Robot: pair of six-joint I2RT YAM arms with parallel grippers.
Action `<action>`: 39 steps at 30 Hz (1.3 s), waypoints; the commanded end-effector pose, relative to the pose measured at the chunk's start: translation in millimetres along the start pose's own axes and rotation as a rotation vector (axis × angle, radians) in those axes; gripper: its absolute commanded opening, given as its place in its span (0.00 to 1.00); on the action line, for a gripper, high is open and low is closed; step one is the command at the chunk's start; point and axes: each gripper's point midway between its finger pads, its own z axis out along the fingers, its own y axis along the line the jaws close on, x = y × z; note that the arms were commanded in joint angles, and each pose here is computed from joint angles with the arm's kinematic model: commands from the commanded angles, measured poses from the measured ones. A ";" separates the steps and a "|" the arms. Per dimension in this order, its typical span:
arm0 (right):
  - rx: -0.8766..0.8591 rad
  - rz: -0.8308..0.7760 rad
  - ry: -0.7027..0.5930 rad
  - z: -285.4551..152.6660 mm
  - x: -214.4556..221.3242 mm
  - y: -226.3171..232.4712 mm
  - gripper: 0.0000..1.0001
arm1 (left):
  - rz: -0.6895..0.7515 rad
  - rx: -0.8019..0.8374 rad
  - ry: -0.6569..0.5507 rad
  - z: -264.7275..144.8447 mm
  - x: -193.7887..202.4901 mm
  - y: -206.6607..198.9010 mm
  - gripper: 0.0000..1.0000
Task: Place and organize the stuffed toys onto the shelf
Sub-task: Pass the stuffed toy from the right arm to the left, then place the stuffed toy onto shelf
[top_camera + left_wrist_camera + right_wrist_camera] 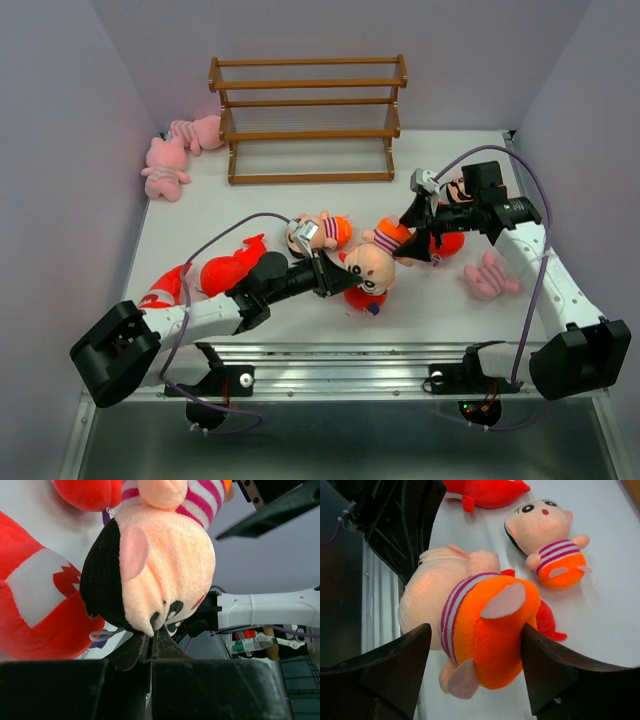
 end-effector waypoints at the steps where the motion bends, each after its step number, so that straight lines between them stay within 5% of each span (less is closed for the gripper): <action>1: -0.046 0.005 -0.025 2.3 -3.3 8.7 0.89 | 0.057 0.113 -0.175 -10.4 -37.8 -33.7 0.00; 2: -0.024 0.003 -0.014 2.8 -1.9 2.3 1.00 | 0.056 0.105 -0.210 -14.4 -44.9 -34.4 0.00; 19: 0.299 0.292 -0.023 -23.3 36.5 -113.0 1.00 | 0.010 -0.225 -0.556 -100.4 -112.9 19.3 0.00; 26: 0.590 0.193 -0.003 -53.2 39.2 -130.6 1.00 | 0.059 -0.455 -0.536 -121.0 -139.5 53.0 0.00; 39: 0.610 0.071 -0.035 -59.5 30.6 -114.6 1.00 | 0.061 -0.487 -0.421 -142.7 -183.0 95.3 0.00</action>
